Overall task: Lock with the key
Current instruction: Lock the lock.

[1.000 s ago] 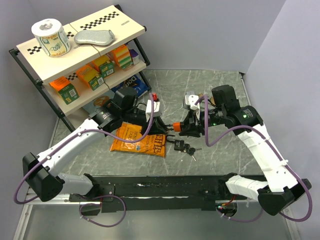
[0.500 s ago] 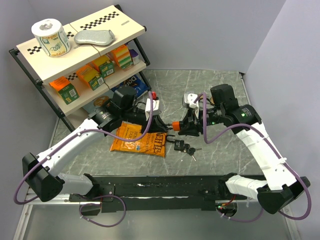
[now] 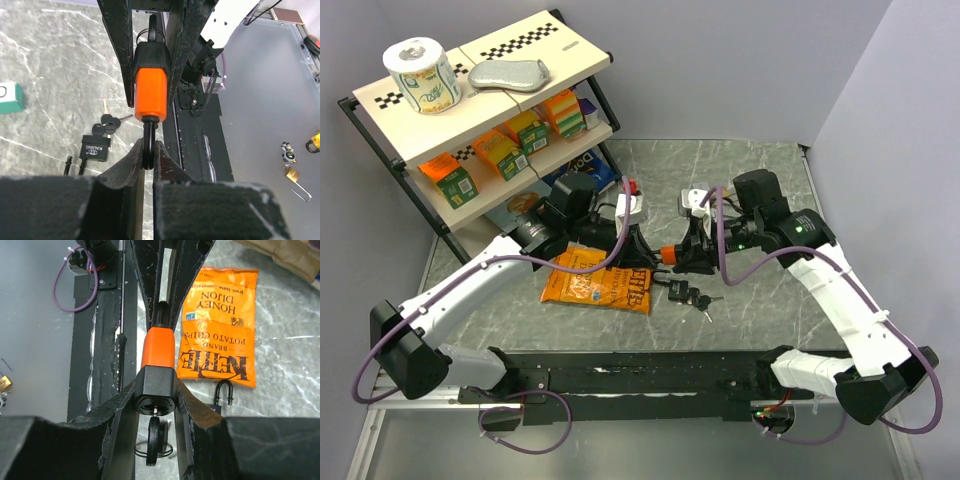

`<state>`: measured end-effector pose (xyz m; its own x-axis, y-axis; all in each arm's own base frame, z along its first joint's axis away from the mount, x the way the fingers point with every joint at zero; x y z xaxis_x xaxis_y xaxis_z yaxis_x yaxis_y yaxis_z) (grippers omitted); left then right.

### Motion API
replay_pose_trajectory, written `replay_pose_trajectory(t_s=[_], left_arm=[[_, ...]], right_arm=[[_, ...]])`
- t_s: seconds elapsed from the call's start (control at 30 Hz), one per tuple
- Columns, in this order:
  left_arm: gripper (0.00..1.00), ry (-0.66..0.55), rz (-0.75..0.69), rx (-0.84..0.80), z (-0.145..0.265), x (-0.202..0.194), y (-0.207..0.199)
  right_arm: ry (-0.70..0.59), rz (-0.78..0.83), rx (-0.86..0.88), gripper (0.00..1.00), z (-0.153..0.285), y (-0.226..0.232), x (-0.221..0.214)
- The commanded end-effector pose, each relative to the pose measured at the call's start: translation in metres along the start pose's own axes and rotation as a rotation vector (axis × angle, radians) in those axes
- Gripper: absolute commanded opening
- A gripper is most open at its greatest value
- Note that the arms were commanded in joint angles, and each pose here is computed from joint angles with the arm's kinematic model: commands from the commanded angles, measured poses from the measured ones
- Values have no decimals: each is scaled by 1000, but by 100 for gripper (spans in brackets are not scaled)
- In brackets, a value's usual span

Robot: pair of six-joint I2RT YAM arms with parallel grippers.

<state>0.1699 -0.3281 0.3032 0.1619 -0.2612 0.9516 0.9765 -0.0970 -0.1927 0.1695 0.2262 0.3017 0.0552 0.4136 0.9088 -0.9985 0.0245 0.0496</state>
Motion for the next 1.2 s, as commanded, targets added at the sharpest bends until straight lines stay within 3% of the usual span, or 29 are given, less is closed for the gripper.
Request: replay_pose_trajectory(t_s=[0.0,0.3,0.43,0.5,0.57,0.67,0.8,1.17], left_arm=[[1,-146,-177,-124,-22,49,-23],[1,-169,-185,-123,-32,52,-20],[1,-166,-113,-78,-11,40,-2],[1,-160,-50,-32,6,32,12],[1,-129,-105,3,14,22,21],[1,-76,-130,29,25,7,26],[1,-27,-137,19,27,-7,25],[1,-4,-151,-20,18,-11,19]], right_arm=[[-96,102,84,0,-25,-1,23],[-113,102,139,0,-39,10,28],[-69,57,99,0,-26,8,20],[-54,37,43,36,-13,0,15],[-32,1,-13,67,4,-5,7],[1,-19,-62,87,20,-5,-2],[40,-11,-111,86,34,-9,-7],[3,-8,-111,64,25,-24,3]])
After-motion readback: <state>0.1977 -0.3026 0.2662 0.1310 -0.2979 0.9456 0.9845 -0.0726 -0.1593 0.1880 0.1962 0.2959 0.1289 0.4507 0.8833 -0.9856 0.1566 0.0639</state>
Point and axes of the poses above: each gripper's point midway between its finger pads, its own z axis back along the fingers, its own y axis along the line the jaws close on, x = y × z, the point moved 1 cm from there along z, back along the fingers, and after that the axes turned 1 degree about z, right-handed, at the moved point
